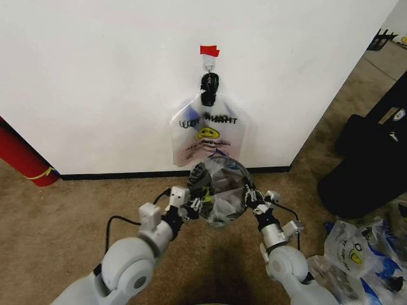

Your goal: Pick up the garbage bag from the wall and place it over the trash bin.

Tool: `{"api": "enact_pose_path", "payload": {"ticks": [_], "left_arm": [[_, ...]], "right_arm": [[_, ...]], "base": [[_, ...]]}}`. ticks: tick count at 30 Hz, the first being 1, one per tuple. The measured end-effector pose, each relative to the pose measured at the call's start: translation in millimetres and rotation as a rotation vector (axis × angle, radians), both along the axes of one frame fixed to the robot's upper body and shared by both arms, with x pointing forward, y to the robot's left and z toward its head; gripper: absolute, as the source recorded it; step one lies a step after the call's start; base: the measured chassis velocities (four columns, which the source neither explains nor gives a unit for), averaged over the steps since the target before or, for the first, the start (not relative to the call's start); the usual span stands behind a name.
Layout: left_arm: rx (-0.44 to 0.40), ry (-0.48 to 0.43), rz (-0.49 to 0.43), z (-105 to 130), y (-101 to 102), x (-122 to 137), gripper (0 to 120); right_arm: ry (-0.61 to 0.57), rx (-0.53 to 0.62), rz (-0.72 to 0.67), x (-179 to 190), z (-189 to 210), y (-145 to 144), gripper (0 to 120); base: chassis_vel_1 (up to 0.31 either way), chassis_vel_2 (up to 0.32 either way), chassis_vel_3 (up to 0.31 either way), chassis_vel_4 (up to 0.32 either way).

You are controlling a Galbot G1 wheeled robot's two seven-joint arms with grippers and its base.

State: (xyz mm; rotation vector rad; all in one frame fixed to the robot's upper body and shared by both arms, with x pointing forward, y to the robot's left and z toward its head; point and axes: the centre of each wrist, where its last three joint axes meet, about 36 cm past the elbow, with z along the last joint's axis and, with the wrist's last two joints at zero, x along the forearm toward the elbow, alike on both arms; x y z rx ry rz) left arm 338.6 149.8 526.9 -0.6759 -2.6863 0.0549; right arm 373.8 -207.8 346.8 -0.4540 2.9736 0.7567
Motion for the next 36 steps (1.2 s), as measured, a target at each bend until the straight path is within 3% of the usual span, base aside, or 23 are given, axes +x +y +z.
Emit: {"api": "enact_pose_path", "payload": {"ticks": [12, 22, 36], "left_arm": [[0.189, 0.054, 0.028, -9.5, -38.8, 36.8, 0], [0.276, 0.079, 0.055, -31.6, -83.2, 74.8, 0], [0.396, 0.066, 0.120, -57.1, -116.6, 118.5, 0]], "right_arm": [[-0.015, -0.026, 0.021, 0.6, -1.0, -1.0, 0], [-0.055, -0.047, 0.055, 0.0, 2.2, -0.9, 0], [-0.106, -0.055, 0.081, -7.7, 7.5, 1.8, 0]], "base": [[0.000, 0.000, 0.000, 0.000], [0.000, 0.000, 0.000, 0.000], [0.000, 0.000, 0.000, 0.000]]}}
